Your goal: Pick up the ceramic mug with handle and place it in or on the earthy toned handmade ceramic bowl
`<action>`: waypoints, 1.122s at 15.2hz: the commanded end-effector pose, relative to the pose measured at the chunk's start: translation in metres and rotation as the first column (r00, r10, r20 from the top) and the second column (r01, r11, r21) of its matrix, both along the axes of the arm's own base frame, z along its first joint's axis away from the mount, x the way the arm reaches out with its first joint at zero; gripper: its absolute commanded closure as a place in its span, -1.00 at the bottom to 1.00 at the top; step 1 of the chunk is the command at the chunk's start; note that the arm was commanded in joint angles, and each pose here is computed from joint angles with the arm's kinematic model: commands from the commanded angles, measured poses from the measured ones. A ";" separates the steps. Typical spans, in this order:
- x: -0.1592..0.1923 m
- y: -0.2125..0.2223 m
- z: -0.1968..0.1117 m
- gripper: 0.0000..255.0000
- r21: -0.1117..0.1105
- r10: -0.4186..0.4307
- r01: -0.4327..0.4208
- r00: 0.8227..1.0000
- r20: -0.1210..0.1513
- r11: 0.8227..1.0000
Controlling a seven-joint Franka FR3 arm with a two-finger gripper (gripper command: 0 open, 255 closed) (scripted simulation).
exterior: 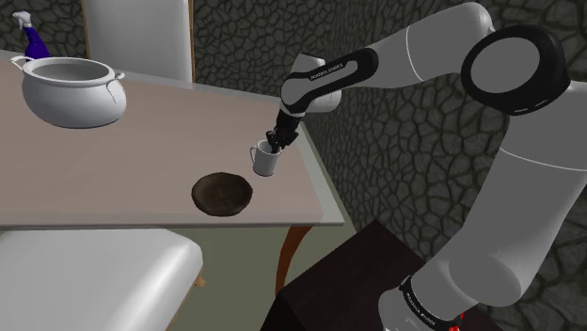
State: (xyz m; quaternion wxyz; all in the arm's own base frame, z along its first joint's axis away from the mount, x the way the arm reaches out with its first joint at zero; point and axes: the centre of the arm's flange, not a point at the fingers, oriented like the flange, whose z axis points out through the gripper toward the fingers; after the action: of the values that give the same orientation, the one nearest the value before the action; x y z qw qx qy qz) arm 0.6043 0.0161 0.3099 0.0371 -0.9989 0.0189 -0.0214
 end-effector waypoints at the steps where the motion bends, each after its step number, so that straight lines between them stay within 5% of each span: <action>1: 0.000 0.000 0.000 1.00 0.000 0.000 0.000 1.000 0.000 1.000; 5: 0.000 0.000 0.000 1.00 0.000 0.000 0.000 1.000 0.000 1.000; 17: 0.000 0.000 0.063 1.00 0.000 0.000 0.000 1.000 0.000 1.000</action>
State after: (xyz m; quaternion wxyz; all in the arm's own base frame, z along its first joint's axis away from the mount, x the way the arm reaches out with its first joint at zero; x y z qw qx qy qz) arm 0.6041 0.0160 0.3686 0.0371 -0.9989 0.0189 -0.0216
